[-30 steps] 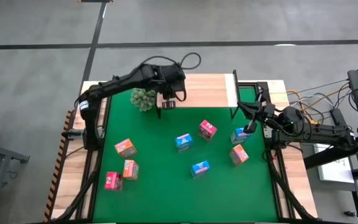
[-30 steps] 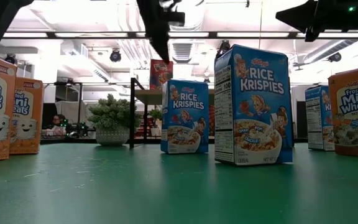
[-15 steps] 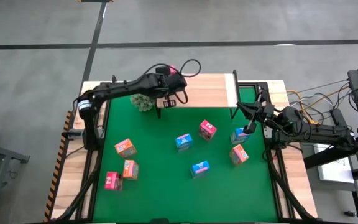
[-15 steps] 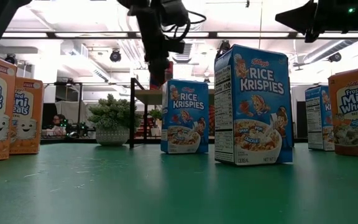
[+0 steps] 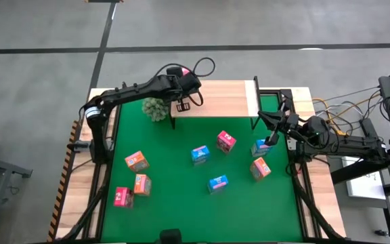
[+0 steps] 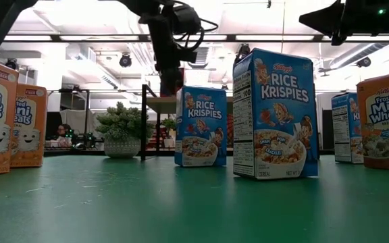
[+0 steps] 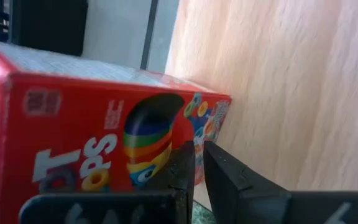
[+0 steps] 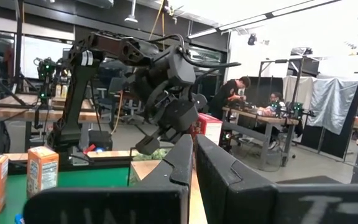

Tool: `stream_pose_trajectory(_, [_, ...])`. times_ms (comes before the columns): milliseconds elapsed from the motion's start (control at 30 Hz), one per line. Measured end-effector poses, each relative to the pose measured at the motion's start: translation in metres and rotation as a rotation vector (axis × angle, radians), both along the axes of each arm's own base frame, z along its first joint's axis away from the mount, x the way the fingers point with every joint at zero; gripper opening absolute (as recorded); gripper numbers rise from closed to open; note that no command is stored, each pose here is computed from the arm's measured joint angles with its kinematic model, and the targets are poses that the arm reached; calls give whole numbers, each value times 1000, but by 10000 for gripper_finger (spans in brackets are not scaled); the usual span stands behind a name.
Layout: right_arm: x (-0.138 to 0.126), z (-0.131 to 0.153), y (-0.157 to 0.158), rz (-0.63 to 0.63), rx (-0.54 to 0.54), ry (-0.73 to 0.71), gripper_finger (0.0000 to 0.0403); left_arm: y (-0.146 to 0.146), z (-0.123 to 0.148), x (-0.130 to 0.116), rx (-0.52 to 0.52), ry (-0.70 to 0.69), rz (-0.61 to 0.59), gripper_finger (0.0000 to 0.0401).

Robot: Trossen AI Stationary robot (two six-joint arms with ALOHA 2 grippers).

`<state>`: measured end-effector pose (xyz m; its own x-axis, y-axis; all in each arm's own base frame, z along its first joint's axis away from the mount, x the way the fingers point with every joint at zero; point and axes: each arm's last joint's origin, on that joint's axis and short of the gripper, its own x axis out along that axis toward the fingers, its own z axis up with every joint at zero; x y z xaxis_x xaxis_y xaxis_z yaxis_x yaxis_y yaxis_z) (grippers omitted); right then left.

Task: Stack cereal on shelf
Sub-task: Put the top center red cereal box on the shelf

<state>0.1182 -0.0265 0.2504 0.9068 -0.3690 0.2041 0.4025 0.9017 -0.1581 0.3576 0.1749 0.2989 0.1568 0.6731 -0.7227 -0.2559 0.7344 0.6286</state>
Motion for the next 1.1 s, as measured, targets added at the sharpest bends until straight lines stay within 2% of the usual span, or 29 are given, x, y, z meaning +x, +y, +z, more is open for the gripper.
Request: stream_pose_trajectory(1100, [-1, 1, 0, -6, -26, -2, 9, 2, 3, 4, 15, -82, 28, 15])
